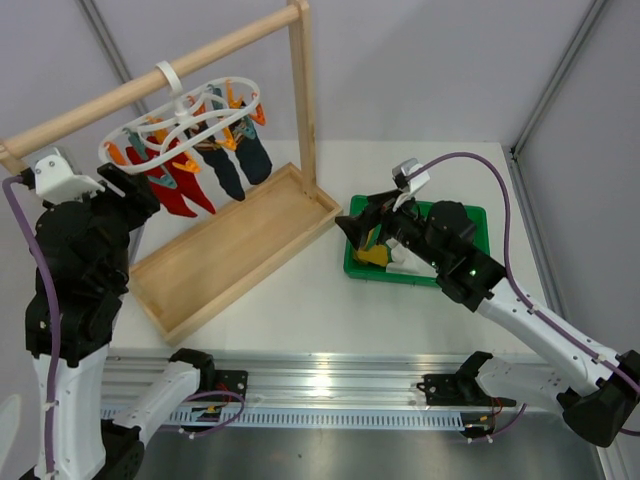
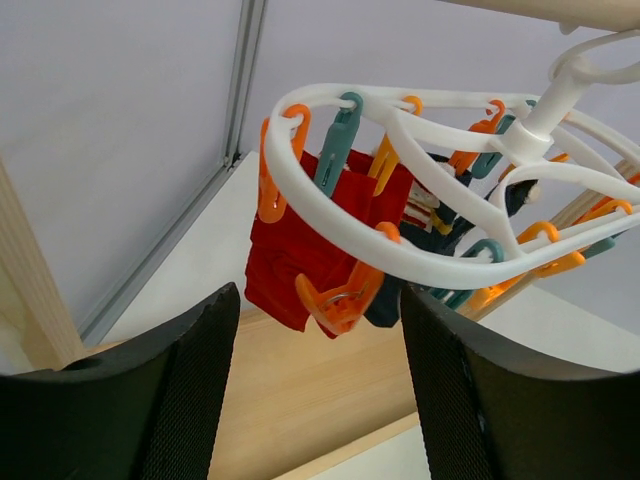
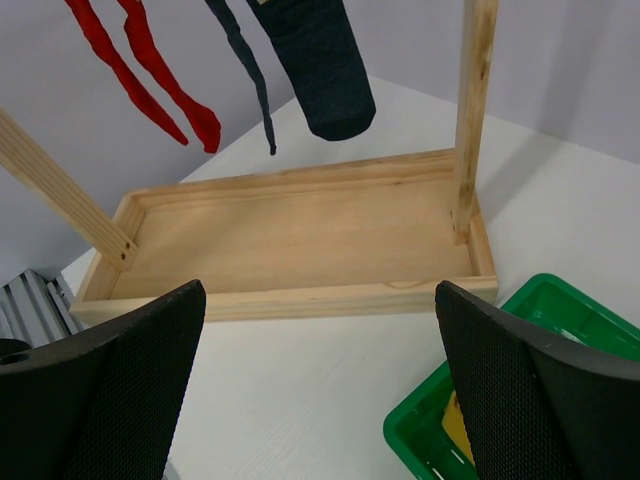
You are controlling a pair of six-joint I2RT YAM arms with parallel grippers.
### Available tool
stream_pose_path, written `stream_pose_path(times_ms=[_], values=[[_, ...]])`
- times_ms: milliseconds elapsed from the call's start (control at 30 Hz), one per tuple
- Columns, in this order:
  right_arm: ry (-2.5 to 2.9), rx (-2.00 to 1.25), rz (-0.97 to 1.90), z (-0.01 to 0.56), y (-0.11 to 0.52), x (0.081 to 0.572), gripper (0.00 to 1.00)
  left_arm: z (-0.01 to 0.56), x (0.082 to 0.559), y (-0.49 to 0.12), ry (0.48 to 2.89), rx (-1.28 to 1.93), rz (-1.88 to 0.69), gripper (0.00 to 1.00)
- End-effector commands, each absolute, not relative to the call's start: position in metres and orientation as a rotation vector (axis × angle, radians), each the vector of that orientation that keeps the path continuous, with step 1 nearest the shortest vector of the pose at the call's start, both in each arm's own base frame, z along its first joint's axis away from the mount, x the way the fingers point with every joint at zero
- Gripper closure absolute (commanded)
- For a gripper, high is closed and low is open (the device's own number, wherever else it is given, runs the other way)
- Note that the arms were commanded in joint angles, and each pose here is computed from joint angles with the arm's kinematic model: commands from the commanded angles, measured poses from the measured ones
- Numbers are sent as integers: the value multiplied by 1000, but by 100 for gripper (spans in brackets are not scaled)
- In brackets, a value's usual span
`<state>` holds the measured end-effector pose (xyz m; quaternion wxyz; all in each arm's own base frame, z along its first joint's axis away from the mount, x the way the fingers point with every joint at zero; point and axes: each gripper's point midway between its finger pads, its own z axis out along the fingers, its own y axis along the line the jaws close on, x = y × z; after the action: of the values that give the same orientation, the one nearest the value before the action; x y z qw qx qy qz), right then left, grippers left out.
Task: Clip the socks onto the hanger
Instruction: Open the clamp at the hanger.
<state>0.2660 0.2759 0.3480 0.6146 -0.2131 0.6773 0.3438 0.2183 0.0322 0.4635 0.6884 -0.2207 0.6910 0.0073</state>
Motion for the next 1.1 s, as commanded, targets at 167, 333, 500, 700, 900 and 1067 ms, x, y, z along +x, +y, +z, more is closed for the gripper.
stream_pose_path(times_ms=[167, 333, 500, 700, 900, 1067], values=[[1500, -477, 802, 364, 274, 264, 1, 483, 235, 24, 1512, -474, -22, 33], [1498, -478, 796, 364, 273, 264, 0, 482, 239, 30, 1518, -492, 21, 34], [1498, -479, 797, 363, 274, 265, 1, 480, 239, 38, 1510, -521, 70, 35], [1502, -480, 801, 362, 274, 265, 0, 480, 240, 44, 1495, -539, 104, 37], [1503, -483, 803, 361, 275, 265, 1, 481, 240, 47, 1479, -544, 124, 40], [1504, -485, 806, 360, 276, 265, 1, 482, 240, 49, 1471, -542, 135, 40]])
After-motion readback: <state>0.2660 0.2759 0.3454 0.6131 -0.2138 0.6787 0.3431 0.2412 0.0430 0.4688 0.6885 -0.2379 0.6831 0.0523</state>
